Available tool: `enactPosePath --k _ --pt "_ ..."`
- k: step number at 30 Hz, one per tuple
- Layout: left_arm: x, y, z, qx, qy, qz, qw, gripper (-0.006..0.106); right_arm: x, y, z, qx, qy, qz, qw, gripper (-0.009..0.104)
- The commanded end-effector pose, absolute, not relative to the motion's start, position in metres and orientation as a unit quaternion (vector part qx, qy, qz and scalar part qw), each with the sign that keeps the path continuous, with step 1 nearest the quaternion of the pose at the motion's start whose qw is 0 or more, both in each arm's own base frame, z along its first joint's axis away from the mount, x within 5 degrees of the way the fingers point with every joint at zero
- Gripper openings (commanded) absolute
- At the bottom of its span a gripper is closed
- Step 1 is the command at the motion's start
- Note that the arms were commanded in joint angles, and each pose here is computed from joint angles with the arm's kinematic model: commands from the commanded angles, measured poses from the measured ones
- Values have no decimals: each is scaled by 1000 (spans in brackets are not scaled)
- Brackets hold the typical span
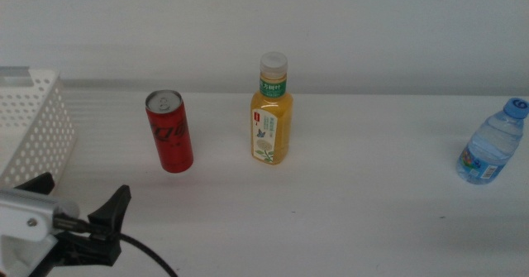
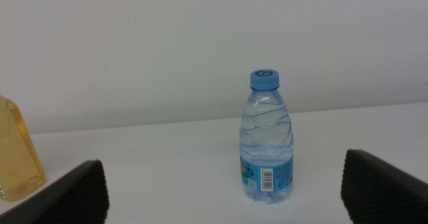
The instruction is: Use arms to grab the bottles and put them into the dustbin to the left of the table.
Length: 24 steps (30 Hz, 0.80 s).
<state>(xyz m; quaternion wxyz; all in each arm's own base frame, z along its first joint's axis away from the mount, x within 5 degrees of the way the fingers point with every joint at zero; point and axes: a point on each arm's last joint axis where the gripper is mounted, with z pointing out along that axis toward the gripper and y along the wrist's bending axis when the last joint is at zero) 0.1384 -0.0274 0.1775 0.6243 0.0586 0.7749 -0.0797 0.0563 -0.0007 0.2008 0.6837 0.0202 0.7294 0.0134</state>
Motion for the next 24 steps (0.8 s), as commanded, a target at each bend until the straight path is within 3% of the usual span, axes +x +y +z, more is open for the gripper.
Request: enactPosePath --k 1,15,24 --pt "136 -28 167 59 775 -87 624 94 55 -1 189 15 728 8 686 93" --pt "157 -34 152 60 746 -101 656 94 55 -1 189 15 728 8 686 93" --pt "158 -36 145 69 760 -107 638 94 55 -1 189 15 728 8 686 93"
